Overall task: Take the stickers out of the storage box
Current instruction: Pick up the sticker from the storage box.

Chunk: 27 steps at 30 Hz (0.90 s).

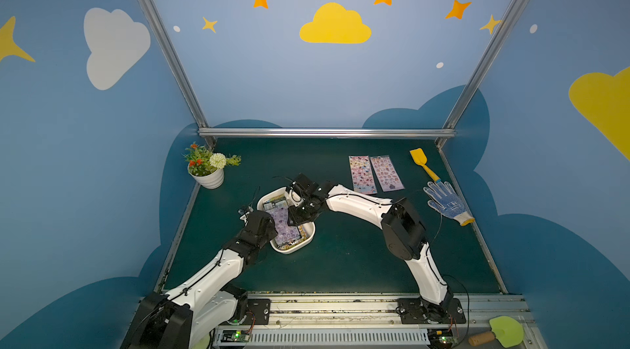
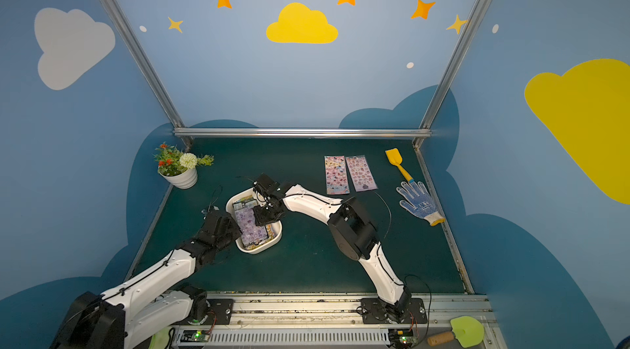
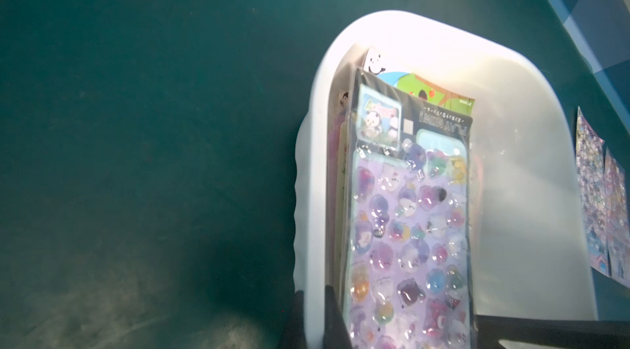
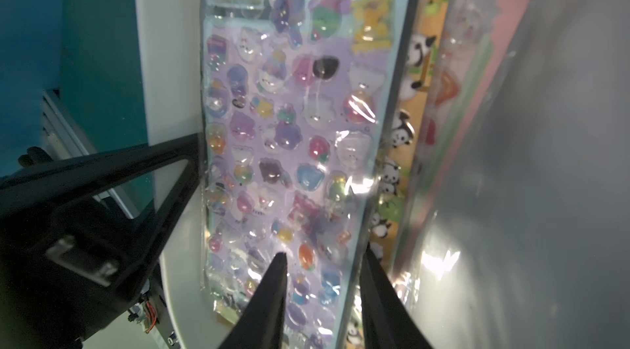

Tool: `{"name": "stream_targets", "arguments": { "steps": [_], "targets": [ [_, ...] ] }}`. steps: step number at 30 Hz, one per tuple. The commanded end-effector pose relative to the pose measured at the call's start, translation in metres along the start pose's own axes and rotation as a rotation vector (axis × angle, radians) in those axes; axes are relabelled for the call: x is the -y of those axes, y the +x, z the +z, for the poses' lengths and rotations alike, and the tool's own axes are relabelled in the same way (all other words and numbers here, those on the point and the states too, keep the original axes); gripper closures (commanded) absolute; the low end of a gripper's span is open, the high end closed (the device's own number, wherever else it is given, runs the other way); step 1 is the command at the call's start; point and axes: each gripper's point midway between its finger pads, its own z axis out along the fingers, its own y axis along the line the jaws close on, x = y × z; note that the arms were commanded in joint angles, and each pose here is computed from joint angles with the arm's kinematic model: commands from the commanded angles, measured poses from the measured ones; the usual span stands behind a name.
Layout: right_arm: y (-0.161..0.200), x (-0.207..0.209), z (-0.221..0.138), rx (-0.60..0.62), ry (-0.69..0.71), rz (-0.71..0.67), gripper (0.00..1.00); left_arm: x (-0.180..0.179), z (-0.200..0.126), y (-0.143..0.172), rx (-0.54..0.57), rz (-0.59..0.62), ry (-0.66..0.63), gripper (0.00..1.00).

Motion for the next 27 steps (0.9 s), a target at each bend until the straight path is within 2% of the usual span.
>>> {"name": "stream_targets", "arguments": {
  "steps": [1, 14, 22, 27],
  "targets": [
    [-0.005, -0.013, -0.006, 0.025, -0.093, 0.003, 0.69, 0.013, -0.002, -0.005, 0.005, 0.006, 0.042, 0.97],
    [-0.012, -0.028, -0.014, 0.062, -0.245, 0.042, 0.81, 0.012, -0.003, -0.004, 0.002, 0.011, 0.043, 0.97],
    [-0.013, -0.038, -0.02, 0.068, -0.306, 0.025, 0.84, 0.013, -0.001, -0.004, 0.001, 0.011, 0.044, 0.97],
    [-0.015, -0.037, -0.022, 0.076, -0.304, 0.029, 0.88, 0.013, -0.001, -0.003, -0.001, 0.013, 0.042, 0.97]
  ]
}}
